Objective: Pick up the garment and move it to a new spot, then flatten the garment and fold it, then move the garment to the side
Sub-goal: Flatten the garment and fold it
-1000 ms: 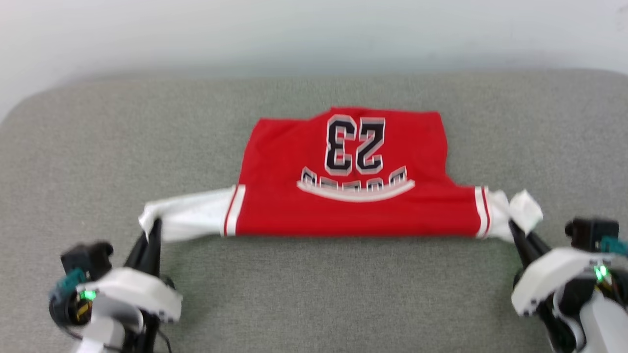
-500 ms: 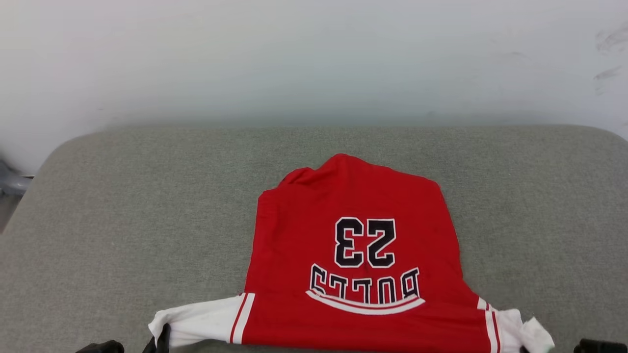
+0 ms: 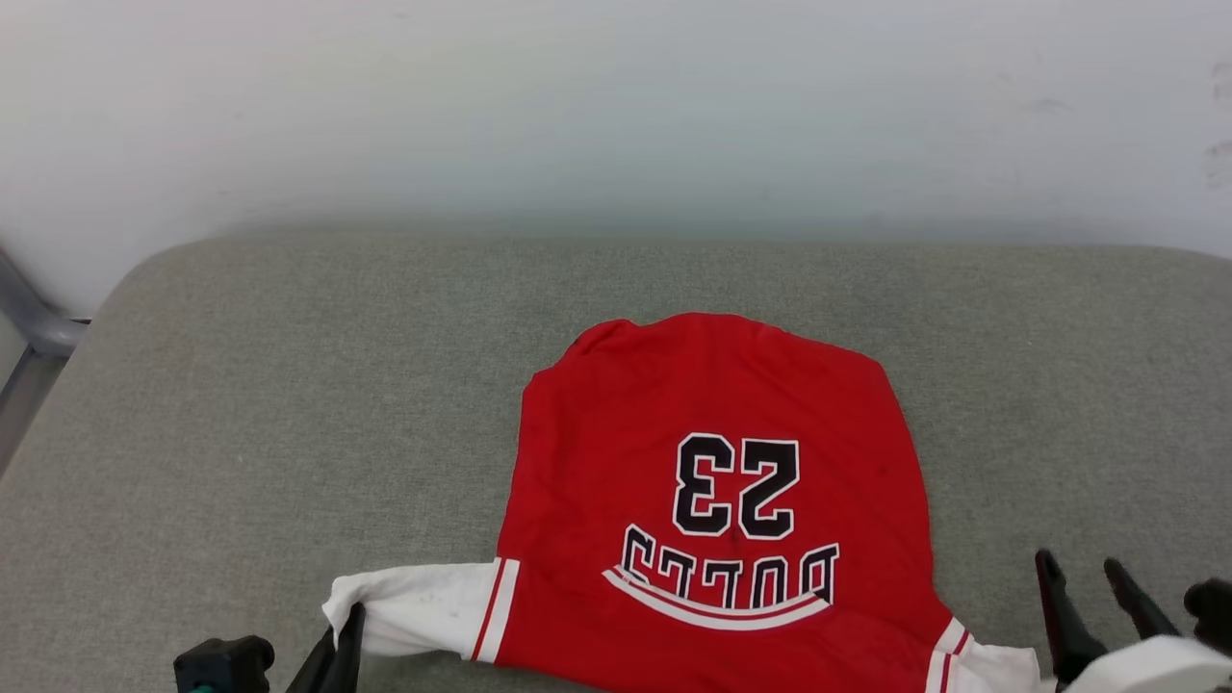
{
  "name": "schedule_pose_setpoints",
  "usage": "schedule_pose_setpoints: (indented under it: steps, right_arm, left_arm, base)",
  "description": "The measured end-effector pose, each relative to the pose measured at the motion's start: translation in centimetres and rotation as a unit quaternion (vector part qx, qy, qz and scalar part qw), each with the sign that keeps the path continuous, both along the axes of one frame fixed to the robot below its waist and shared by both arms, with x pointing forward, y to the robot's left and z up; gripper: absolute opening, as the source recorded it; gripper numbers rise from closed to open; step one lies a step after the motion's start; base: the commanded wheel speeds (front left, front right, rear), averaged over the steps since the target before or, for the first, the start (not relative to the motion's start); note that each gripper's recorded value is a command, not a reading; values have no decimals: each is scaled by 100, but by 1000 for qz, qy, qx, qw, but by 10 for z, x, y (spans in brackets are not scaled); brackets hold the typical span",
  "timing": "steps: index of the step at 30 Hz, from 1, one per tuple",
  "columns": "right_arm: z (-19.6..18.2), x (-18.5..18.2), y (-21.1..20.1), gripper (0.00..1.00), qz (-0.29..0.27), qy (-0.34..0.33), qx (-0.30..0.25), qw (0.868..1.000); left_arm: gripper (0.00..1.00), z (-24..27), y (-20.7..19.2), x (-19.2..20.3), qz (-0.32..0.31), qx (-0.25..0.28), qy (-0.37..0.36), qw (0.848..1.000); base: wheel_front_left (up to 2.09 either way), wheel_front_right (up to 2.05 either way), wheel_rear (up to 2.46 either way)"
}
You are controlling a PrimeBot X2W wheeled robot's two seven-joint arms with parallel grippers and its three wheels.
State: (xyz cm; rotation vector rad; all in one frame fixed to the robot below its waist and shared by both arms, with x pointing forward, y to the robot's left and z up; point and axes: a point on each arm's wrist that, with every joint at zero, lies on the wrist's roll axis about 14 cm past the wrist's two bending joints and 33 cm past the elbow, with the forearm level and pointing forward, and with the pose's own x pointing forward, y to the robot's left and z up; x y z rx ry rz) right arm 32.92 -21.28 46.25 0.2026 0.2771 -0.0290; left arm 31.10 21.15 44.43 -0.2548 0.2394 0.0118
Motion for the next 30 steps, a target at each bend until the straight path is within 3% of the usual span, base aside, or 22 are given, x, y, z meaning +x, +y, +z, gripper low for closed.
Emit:
schedule_pose_setpoints:
  steps: [6,13,21,26,30]
  right_arm:
    - [9,63,0,100,-7,-14,17,1000]
    - [-28,130,9,100,35,127,33,991]
    - [-49,200,44,100,111,234,-15,966]
    - [-75,215,69,100,145,284,-26,947]
    - [-105,207,78,100,164,351,-32,921]
  left_arm:
    - [0,11,-6,18,-10,2,-19,1000]
    - [0,20,-19,42,-25,-7,-39,999]
    - [0,16,-21,63,-27,-10,-46,999]
    - [0,9,-19,71,-20,-12,-44,999]
    - [0,4,-15,73,-14,-9,-38,999]
  base:
    - [0,0,0]
    - [0,0,0]
    - [0,0,0]
    - [0,0,0]
    - [0,0,0]
